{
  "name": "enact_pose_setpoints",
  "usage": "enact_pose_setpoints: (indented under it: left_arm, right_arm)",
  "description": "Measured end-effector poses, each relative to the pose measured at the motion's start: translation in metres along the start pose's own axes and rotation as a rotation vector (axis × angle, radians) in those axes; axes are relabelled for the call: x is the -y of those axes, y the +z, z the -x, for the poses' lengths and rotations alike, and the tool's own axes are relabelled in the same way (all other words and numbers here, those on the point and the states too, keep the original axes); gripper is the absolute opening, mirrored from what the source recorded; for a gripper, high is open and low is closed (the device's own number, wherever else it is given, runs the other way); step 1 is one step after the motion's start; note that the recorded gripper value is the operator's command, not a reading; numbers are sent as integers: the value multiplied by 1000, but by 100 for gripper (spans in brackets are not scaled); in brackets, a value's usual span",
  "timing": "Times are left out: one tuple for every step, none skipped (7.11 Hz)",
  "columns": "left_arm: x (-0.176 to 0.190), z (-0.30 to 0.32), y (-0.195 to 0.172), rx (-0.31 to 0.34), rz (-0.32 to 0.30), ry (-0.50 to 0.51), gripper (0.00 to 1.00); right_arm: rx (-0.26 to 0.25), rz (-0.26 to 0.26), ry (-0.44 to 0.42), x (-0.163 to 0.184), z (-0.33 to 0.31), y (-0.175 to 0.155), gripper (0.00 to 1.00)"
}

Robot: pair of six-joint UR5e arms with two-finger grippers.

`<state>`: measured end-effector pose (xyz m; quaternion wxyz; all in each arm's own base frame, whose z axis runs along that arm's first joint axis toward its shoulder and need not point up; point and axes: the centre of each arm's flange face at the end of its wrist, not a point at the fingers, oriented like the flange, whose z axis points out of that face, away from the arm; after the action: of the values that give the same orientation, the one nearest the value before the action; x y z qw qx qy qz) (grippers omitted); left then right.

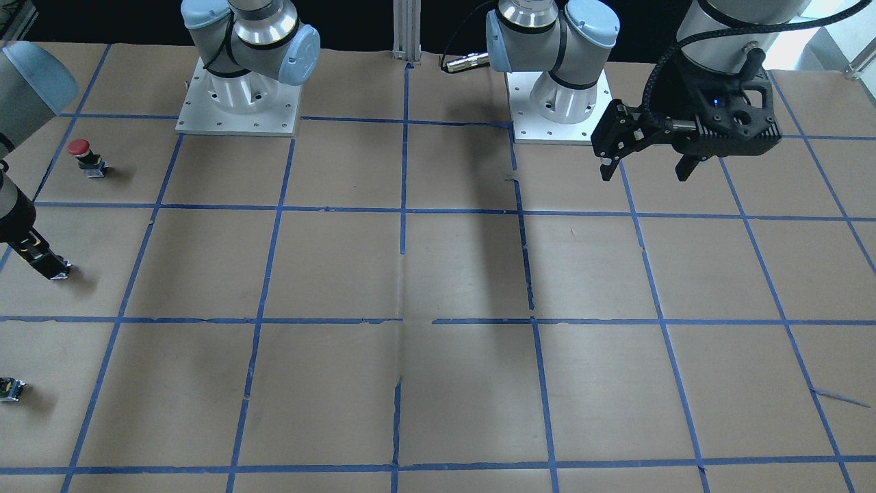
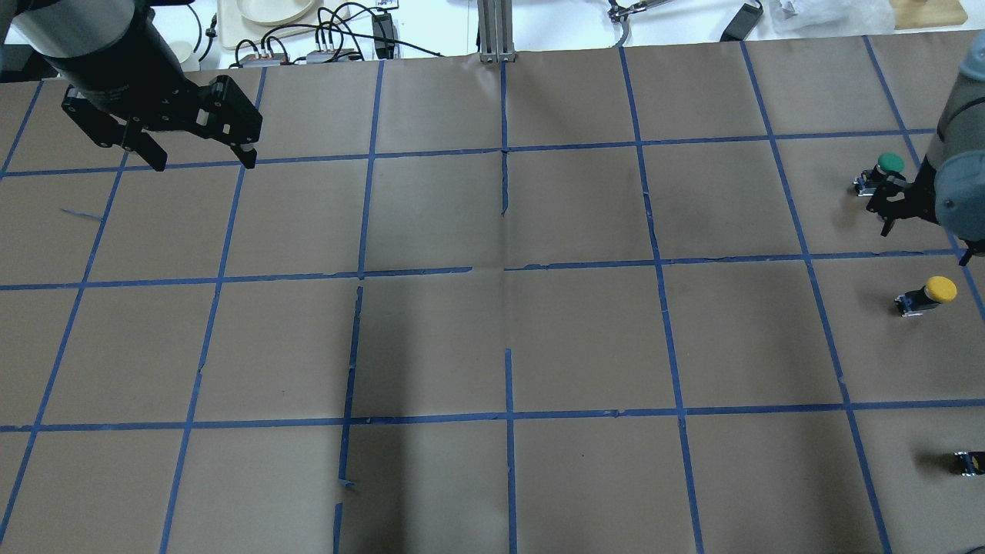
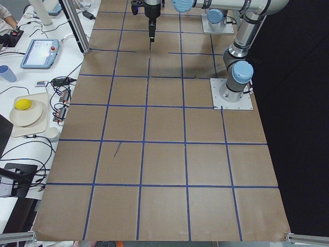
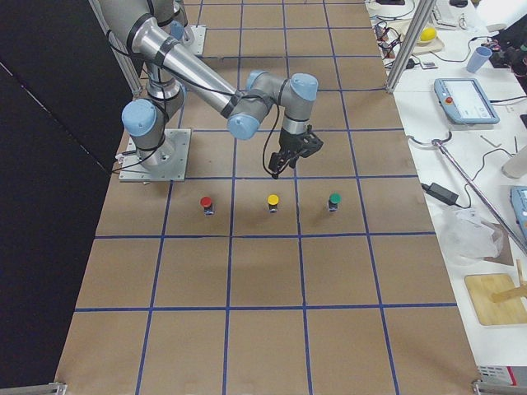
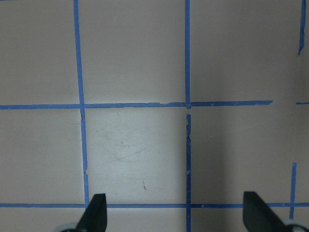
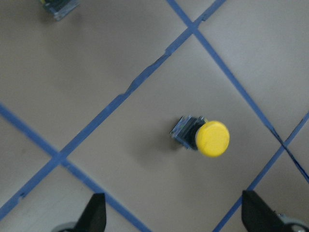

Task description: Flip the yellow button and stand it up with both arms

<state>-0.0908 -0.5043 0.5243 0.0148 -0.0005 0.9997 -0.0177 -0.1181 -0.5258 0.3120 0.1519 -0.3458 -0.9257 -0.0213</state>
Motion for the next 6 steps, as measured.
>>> enact_pose_setpoints:
  left_arm:
    - [0,0,0,2,-1,-2,100]
    - [1,0,0,3,-1,-2,100]
    - [2,1,1,3,-3,2,100]
    - [3,1,1,2,-4,2,100]
    - [3,1,1,1,-5,0,100]
    - [3,1,1,0,-5,-2,100]
  right_arm:
    - [21,40,-82,-9,18,-32,100]
    - [52,65,-149,-25,33,-73,100]
    - [97,81,-206,-53,44,-114,100]
    - [141,95,-263,-92,49,-151,100]
    - [180,108,-312,-129,51,-179,100]
    - [229,119,-355,-163,53,-201,100]
